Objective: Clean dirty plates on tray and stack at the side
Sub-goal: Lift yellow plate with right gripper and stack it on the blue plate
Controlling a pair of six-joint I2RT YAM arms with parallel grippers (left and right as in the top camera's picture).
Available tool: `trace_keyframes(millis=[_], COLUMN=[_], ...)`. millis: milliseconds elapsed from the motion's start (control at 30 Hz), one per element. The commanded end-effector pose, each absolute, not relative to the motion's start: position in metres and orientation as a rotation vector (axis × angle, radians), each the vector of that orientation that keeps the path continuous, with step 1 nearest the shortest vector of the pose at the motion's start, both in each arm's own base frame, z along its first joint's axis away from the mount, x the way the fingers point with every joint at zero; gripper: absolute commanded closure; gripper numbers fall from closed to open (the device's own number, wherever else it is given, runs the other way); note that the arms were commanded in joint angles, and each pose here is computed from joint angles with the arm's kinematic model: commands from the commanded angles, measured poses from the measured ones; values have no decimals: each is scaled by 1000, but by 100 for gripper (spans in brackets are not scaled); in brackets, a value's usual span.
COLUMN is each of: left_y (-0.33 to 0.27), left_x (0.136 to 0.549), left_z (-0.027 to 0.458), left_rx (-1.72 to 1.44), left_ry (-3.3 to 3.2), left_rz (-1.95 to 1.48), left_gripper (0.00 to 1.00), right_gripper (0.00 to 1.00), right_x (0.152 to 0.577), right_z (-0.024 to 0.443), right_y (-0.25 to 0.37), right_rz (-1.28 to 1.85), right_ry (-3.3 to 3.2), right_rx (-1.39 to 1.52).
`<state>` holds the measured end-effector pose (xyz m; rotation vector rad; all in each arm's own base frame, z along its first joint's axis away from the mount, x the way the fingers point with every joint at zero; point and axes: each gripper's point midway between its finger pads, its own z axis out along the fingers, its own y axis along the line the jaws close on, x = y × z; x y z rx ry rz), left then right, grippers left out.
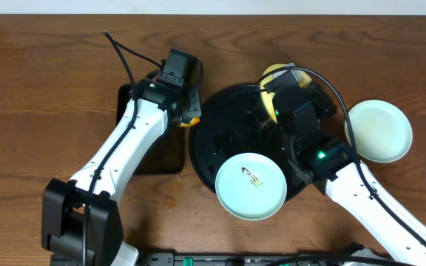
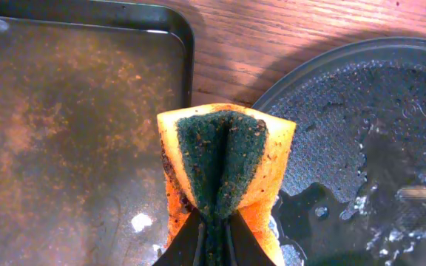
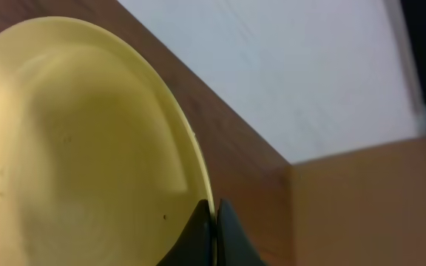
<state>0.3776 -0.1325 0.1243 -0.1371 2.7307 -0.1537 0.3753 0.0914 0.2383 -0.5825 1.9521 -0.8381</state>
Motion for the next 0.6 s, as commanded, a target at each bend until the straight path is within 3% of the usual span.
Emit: trace_keyframes(millis=[0, 333, 567], left_y=[-129, -129, -129], left_x=[380, 379, 379], left_z=[127, 127, 127], left_rx=[-120, -120, -120], left_ry=[2719, 2720, 2722], left_rz=[-135, -135, -134], left_gripper=[91, 91, 92], right_gripper=[99, 99, 99], right_x=[371, 369, 361], right_z=[247, 215, 188], right_y=[81, 42, -29], right_rz=[-927, -673, -585], right_ry=[1936, 2111, 2239], right_rx=[-548, -130, 242])
